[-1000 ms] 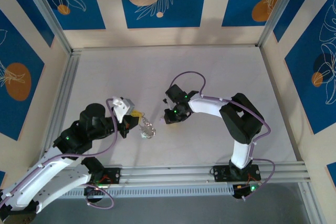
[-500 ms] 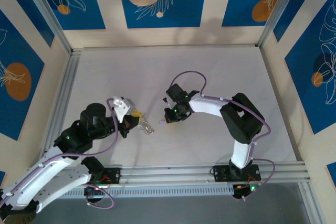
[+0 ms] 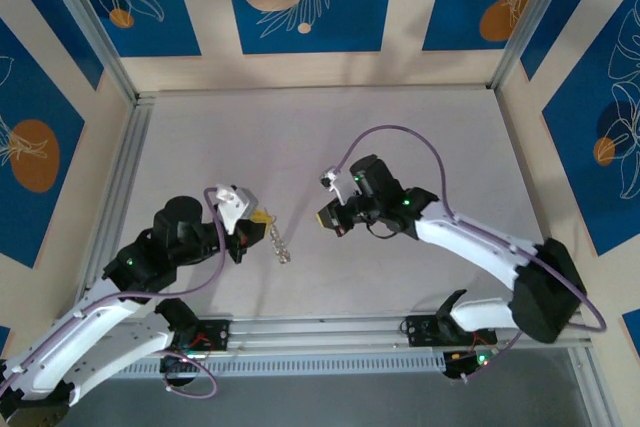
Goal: Put the keys on the keyring
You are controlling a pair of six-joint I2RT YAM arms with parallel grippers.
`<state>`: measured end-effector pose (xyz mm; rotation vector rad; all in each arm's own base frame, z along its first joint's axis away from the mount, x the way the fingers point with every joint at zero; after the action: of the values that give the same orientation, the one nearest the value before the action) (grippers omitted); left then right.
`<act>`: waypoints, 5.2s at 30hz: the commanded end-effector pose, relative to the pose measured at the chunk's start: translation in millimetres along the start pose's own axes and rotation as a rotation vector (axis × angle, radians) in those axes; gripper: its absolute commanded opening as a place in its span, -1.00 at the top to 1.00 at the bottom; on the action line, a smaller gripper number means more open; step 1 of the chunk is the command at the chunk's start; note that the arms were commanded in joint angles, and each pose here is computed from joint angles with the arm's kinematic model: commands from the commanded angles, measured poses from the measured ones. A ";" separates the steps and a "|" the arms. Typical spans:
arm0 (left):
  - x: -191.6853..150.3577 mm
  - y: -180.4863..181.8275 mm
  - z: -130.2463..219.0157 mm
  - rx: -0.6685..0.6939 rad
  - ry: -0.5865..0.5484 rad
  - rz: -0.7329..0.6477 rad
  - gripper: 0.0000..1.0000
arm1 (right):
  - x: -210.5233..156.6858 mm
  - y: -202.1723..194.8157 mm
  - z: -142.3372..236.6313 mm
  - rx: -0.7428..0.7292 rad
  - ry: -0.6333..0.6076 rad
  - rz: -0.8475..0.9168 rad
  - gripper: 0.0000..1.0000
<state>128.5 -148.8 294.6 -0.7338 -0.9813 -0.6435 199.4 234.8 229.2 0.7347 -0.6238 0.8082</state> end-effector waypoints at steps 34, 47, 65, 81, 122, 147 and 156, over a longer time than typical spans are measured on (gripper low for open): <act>22.6 -27.5 -2.3 -0.273 -0.065 -0.119 1.00 | 43.8 79.3 46.0 0.517 -0.195 0.120 1.00; 23.0 -28.8 -1.5 -0.281 -0.074 -0.121 1.00 | 40.8 83.8 50.2 0.536 -0.182 0.129 1.00; 21.4 -31.6 -0.8 -0.287 -0.065 -0.132 1.00 | 50.7 82.5 35.1 0.534 -0.149 0.092 1.00; 21.3 -32.8 0.7 -0.288 -0.072 -0.139 1.00 | 47.3 66.9 26.6 0.496 -0.076 -0.022 1.00; 29.0 -40.5 11.0 -0.338 -0.120 -0.147 1.00 | 51.6 72.0 73.0 0.286 -0.245 0.203 0.01; 41.4 -56.7 13.1 -0.520 -0.139 -0.118 1.00 | 38.5 99.9 61.1 0.488 -0.268 0.420 0.17; 42.0 -58.2 15.9 -0.537 -0.156 -0.122 1.00 | 39.4 102.9 49.1 0.500 -0.252 0.436 0.21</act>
<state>101.1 -179.1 330.0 -1.1498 -0.9307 -0.9438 128.9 259.9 322.1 1.1908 -0.8200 1.2803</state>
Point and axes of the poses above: each hand's point on the last joint's axis, 136 mm out from that joint toward the fingers, its own z axis back along the fingers, its own y axis along the line the jaws close on, x = y × z, the point moved 8 cm from there along z, back along the fingers, and after that the axes turned 6 degrees about z, right-handed, at the moved point
